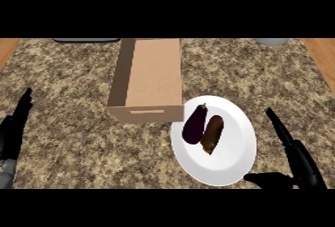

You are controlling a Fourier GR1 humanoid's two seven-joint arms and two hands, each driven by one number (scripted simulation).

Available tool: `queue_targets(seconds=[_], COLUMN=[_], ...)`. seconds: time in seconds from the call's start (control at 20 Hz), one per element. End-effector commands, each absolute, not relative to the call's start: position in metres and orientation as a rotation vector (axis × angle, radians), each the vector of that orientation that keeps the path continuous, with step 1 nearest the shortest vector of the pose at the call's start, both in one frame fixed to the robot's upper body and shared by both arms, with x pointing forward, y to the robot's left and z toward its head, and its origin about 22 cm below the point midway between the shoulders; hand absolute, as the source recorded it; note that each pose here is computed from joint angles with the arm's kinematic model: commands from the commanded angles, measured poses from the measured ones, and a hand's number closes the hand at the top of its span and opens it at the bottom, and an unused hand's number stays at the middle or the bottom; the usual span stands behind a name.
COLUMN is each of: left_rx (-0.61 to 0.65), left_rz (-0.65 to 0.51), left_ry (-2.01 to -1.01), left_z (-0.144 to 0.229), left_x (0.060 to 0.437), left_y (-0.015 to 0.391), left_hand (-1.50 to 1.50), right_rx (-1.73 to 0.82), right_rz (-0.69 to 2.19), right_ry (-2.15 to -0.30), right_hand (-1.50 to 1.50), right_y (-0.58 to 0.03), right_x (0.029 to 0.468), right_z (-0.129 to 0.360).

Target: Pick the sweet potato from the plate and place it in the cardboard box

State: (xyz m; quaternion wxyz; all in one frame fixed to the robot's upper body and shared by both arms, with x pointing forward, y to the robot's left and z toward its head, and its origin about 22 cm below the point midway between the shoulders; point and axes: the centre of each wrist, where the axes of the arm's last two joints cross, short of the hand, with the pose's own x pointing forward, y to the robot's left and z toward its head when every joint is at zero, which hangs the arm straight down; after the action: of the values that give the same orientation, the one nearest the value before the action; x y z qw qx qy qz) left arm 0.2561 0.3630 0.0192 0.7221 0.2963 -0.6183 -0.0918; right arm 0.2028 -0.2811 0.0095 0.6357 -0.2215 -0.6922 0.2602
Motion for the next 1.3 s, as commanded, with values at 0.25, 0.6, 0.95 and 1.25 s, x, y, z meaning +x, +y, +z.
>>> queue_targets(seconds=[0.25, 0.6, 0.95, 1.25], left_rx=[0.635, 0.633, 0.651, 0.629], left_rz=[-0.209, -0.214, -0.22, -0.204], left_ry=[-1.365, -1.381, -1.357, -1.367], left_z=[0.02, 0.021, 0.018, 0.004], left_x=[0.264, 0.272, 0.26, 0.262], left_y=[0.351, 0.347, 0.377, 0.354], left_hand=[0.0, 0.0, 0.0, 0.0], right_rx=[-0.637, -0.604, -0.555, -0.539], right_rz=[1.047, 1.227, 1.268, 1.303], right_ry=[-1.221, -0.945, -0.832, -0.79], right_hand=[-1.5, -1.5, -1.5, -1.5], right_y=[-0.278, -0.241, -0.204, -0.194], right_x=[0.229, 0.271, 0.3, 0.317], right_z=[0.069, 0.096, 0.088, 0.082])
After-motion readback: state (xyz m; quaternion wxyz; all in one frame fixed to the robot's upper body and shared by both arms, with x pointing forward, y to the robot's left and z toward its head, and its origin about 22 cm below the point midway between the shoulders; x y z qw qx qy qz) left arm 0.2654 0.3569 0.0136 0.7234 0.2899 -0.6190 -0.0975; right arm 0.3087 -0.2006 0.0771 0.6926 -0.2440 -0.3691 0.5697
